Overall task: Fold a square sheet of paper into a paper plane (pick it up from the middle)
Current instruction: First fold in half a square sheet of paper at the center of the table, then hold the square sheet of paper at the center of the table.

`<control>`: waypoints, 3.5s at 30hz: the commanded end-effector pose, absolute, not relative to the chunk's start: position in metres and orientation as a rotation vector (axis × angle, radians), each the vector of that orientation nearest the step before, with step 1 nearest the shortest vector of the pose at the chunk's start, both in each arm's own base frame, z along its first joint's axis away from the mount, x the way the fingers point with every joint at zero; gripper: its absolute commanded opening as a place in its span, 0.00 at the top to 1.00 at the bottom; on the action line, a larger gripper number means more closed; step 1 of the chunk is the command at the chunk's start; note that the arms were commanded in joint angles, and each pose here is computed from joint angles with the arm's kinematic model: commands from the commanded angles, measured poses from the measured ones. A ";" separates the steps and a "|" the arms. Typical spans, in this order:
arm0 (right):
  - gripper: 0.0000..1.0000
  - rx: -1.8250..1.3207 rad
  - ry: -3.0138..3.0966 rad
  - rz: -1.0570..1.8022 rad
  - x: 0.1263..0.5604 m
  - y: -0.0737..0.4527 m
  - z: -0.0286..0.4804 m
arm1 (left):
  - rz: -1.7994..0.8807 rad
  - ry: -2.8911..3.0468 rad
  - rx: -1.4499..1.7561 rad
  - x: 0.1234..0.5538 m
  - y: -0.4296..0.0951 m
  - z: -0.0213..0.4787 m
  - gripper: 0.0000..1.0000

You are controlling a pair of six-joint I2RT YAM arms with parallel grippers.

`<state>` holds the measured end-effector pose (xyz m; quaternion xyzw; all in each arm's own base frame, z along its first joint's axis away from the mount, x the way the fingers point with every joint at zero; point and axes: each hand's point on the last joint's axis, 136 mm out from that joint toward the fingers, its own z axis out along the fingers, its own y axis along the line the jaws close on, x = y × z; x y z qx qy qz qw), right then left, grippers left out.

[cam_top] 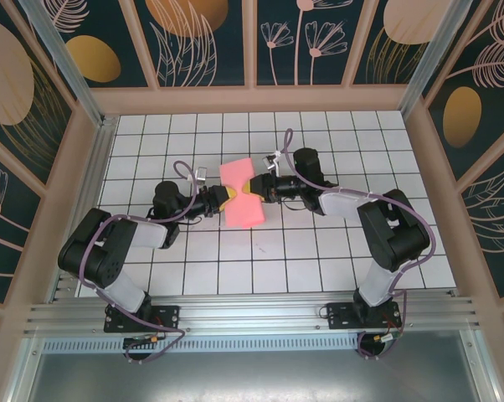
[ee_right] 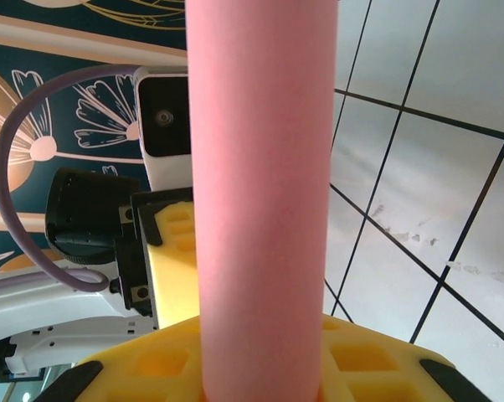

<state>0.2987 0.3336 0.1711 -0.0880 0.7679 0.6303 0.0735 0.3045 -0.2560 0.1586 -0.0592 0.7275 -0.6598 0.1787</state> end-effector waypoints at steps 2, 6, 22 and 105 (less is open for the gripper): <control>0.66 -0.291 2.311 1.911 0.290 0.333 0.165 | -1.816 2.061 -0.125 0.308 -0.257 0.158 0.90; 0.45 -0.254 2.355 1.846 0.292 0.326 0.152 | -1.769 2.105 -0.139 0.311 -0.257 0.149 1.00; 0.27 -0.200 2.606 1.038 0.325 0.303 0.084 | -1.171 2.589 -0.107 0.322 -0.255 0.061 1.00; 0.74 -0.545 2.680 1.187 0.311 0.296 0.007 | -0.839 2.628 -0.299 0.372 -0.239 0.034 0.84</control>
